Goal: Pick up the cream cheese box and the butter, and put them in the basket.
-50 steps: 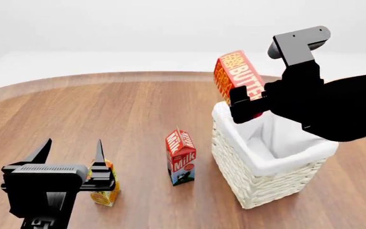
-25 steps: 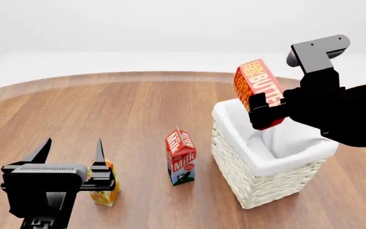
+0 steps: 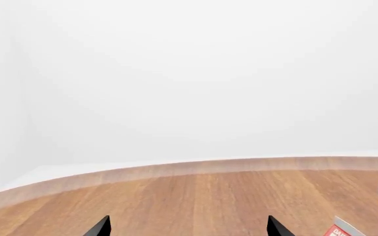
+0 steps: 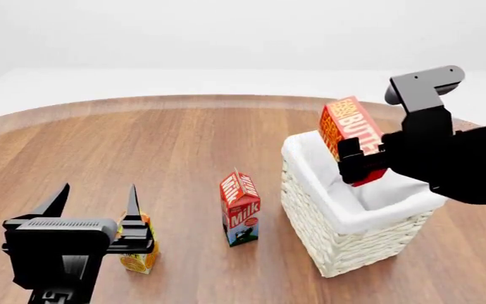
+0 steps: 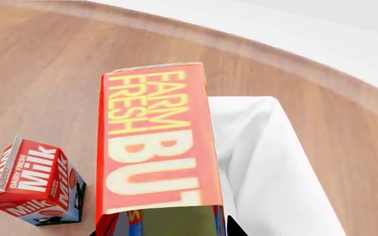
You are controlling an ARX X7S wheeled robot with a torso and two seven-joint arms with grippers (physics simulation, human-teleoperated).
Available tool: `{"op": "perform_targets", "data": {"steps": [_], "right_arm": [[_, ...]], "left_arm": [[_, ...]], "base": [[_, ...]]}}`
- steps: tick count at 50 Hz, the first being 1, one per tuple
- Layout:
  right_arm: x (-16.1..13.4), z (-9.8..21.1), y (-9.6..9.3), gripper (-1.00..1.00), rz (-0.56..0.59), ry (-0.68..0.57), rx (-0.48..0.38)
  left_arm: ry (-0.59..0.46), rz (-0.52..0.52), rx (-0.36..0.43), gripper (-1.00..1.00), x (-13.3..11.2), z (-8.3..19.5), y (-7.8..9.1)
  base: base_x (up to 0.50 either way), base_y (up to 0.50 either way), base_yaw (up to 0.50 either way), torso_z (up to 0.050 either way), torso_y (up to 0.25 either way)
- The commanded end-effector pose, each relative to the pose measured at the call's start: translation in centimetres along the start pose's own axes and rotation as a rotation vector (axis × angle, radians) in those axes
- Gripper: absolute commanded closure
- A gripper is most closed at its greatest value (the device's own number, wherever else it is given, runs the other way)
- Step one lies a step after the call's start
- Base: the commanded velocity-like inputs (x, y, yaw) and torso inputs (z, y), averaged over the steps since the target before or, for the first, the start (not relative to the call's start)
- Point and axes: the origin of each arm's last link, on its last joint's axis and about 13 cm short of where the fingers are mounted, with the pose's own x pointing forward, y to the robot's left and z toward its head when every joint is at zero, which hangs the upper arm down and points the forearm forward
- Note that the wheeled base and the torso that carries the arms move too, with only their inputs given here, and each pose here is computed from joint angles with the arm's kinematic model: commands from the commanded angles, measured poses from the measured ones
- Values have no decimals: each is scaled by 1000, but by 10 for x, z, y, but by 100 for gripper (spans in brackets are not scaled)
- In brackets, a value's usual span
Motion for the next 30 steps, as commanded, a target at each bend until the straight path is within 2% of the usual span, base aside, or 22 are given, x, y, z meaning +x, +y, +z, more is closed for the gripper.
{"op": "perform_targets", "data": {"steps": [1, 30], "right_arm": [[-2, 2, -9, 100, -45, -19, 3], [12, -13, -16, 100, -62, 27, 22]], "left_arm": [[0, -1, 0, -100, 0, 0, 0], [0, 1, 3, -100, 0, 0, 0]], "base": [[0, 0, 0, 0, 0], [0, 0, 0, 0, 1]]}}
